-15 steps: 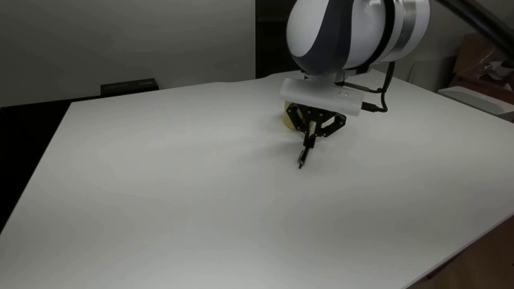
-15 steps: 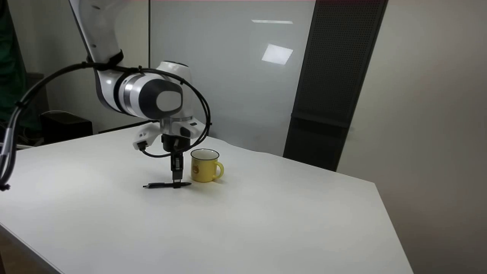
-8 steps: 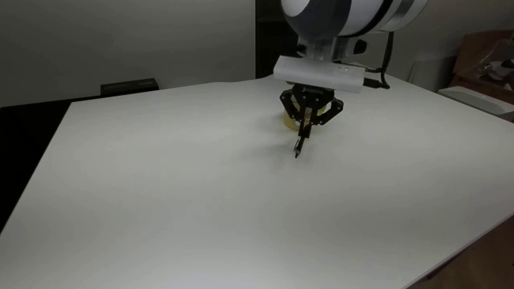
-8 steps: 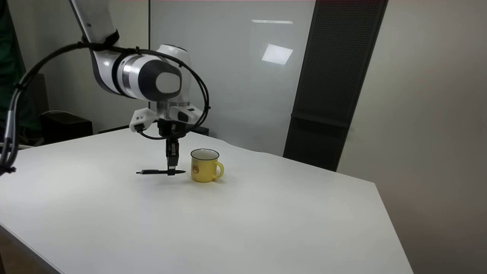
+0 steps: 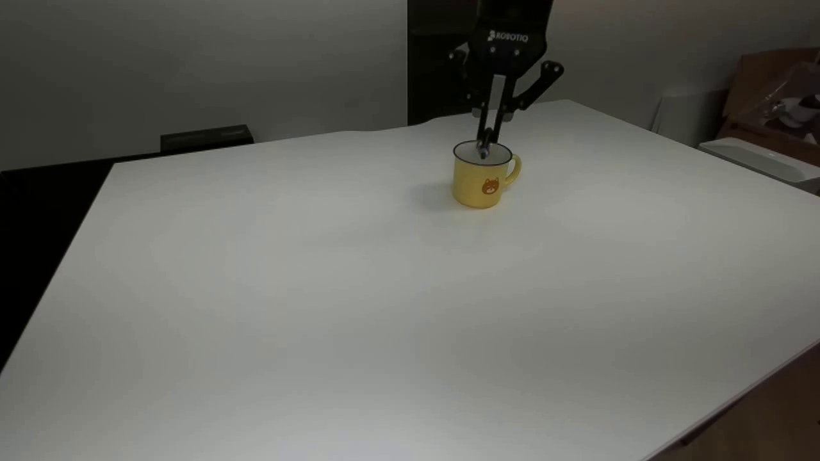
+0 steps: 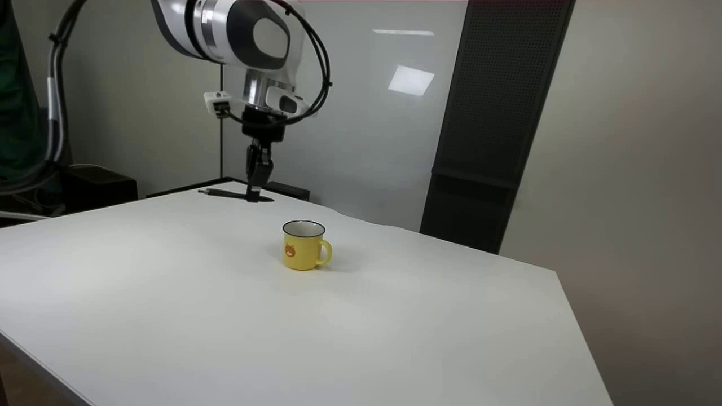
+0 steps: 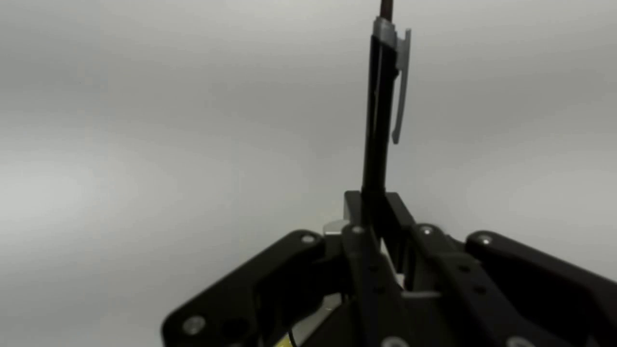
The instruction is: Put the pen in the cup
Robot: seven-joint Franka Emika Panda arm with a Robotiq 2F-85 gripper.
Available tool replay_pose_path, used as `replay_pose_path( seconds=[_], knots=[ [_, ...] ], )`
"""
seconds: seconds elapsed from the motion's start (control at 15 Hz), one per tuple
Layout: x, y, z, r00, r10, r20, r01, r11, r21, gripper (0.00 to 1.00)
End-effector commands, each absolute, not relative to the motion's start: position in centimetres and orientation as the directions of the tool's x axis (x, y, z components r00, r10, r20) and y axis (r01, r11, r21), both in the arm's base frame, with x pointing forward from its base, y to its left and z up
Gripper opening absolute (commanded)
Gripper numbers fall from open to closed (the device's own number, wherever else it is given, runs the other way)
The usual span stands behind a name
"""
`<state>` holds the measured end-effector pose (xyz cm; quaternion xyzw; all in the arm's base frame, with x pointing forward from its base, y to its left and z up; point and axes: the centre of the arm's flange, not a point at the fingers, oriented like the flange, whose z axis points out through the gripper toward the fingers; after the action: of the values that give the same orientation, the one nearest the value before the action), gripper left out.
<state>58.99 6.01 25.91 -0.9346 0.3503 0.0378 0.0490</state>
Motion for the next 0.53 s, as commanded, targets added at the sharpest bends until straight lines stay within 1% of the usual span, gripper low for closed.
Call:
replay_pose_path(
  seconds=[0.0, 0.27, 0.47],
  knots=[
    [62.2, 5.1, 29.1, 0.751, -0.626, -0.211, -0.65, -0.757, -0.067, 0.03],
    [64.8, 3.4, 30.1, 0.707, -0.648, -0.282, -0.687, -0.724, -0.057, 0.03],
    [66.9, 1.9, 29.0, 0.675, -0.669, -0.313, -0.714, -0.699, -0.046, 0.03]
  ],
)
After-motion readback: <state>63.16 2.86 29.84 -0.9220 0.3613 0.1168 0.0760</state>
